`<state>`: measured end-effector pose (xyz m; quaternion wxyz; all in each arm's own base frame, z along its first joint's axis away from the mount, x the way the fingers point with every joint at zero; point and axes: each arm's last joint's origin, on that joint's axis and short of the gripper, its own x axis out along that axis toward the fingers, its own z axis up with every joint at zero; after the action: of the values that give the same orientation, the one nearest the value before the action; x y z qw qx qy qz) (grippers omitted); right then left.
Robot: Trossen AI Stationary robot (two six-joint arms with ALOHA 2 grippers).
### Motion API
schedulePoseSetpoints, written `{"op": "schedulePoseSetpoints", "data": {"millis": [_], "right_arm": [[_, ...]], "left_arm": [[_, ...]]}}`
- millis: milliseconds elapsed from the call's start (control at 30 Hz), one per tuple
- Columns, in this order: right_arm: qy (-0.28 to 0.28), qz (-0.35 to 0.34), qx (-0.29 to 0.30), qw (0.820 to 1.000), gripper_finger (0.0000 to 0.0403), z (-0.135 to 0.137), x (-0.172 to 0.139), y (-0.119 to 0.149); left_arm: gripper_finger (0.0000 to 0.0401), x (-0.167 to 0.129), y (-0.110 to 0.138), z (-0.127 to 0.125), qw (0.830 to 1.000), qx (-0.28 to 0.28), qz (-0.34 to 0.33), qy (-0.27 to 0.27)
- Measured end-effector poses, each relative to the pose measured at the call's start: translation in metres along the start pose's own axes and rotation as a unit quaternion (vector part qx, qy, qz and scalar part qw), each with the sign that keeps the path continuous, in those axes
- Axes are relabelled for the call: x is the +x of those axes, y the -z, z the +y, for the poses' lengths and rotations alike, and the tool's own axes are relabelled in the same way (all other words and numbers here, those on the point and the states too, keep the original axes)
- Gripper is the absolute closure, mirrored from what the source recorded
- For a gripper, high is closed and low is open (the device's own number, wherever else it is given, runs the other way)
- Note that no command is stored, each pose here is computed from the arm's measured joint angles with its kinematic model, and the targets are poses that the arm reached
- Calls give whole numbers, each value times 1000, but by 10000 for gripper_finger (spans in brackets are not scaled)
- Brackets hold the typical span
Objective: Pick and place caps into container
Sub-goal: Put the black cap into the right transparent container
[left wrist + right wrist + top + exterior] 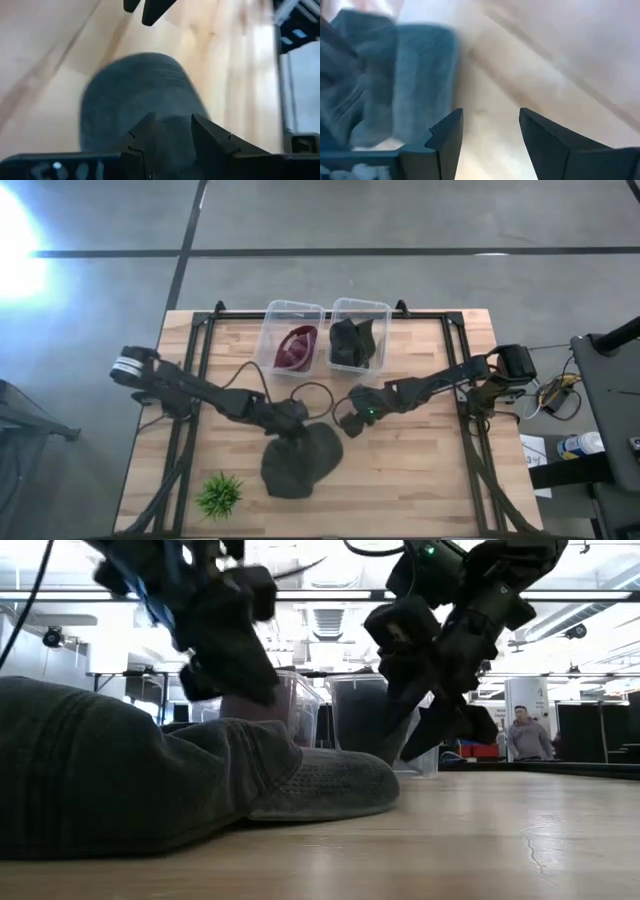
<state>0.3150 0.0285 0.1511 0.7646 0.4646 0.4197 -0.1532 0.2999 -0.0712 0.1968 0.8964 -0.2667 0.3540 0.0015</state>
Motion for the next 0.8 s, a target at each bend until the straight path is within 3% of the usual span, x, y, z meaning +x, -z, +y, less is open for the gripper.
{"op": "schedulePoseSetpoints", "data": {"millis": [167, 367, 800], "right_arm": [[-45, 28, -6, 999, 211, 6, 4, 2], [-70, 26, -15, 997, 211, 5, 26, 3], [-186, 69, -15, 980, 211, 8, 62, 4]], "left_arm": [[285, -28, 7, -12, 999, -37, 31, -1], [285, -27, 36, -22, 992, -49, 107, 35], [285, 48, 57, -2, 992, -59, 107, 26]]}}
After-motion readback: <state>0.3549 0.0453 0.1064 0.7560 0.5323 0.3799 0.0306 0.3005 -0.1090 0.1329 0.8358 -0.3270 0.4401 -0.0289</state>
